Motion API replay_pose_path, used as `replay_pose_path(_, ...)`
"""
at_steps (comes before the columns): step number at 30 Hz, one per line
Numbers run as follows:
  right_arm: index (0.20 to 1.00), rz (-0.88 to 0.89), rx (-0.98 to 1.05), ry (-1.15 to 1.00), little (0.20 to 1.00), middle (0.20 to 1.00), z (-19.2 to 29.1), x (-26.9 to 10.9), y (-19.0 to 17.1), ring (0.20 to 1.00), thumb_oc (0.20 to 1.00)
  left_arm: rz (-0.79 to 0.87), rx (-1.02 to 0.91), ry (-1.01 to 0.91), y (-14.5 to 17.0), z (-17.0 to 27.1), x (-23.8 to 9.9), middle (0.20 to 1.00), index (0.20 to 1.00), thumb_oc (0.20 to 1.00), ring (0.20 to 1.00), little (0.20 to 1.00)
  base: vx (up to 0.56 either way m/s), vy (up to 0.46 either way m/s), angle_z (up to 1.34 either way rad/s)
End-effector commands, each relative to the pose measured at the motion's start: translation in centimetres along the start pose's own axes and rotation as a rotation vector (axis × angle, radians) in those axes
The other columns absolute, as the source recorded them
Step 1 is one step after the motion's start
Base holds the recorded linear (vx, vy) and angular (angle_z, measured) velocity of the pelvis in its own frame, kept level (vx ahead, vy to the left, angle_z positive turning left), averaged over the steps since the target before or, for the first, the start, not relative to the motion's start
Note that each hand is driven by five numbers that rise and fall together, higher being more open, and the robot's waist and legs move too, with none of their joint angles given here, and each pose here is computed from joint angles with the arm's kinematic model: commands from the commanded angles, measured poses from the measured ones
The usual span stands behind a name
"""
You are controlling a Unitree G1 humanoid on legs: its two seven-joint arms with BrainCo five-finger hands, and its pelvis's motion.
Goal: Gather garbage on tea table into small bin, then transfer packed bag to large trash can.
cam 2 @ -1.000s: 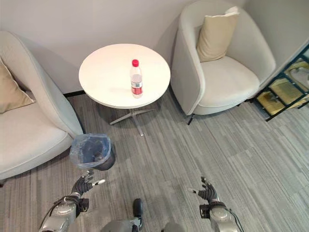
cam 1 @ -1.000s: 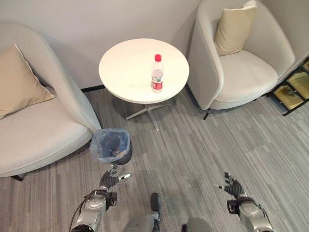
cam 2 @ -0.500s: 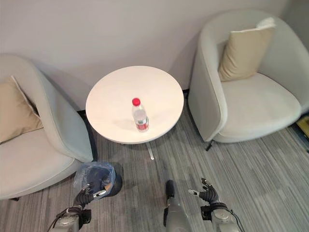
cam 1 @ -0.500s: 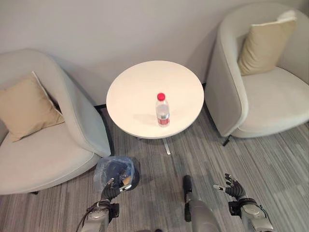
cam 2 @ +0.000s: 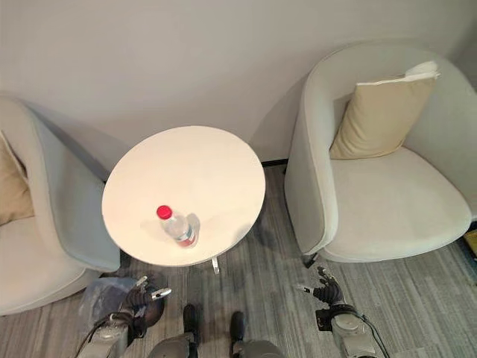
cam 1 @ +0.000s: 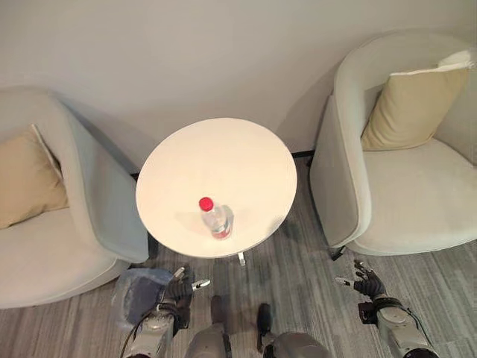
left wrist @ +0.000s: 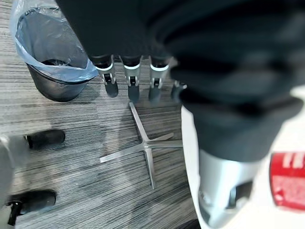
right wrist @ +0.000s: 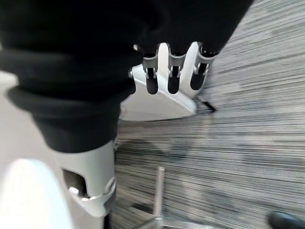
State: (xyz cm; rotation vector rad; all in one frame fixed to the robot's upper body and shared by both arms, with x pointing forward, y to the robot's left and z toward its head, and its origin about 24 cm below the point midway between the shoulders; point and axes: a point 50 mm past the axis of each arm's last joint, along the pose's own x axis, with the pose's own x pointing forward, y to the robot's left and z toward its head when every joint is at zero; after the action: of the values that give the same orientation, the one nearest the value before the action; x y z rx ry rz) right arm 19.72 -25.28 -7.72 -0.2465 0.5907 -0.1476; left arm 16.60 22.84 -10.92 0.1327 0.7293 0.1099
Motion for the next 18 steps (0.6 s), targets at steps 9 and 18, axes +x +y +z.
replay_pose_path(9,1.000,0.107,-0.178,-0.296,1.000,1.000,6.4,-0.5,0.2,1.000,1.000,0.082,0.055,-0.041,3.1,0.4,-0.5,1.000,1.000,1.000,1.000,1.000,0.08,0.080,0.04)
replay_pose_path(18,1.000,0.293,-0.444,-0.584,1.000,1.000,12.6,-2.1,3.1,1.000,1.000,0.083,0.040,-0.033,3.2,-0.3,-1.0,1.000,1.000,1.000,1.000,1.000,0.03,-0.018,0.05)
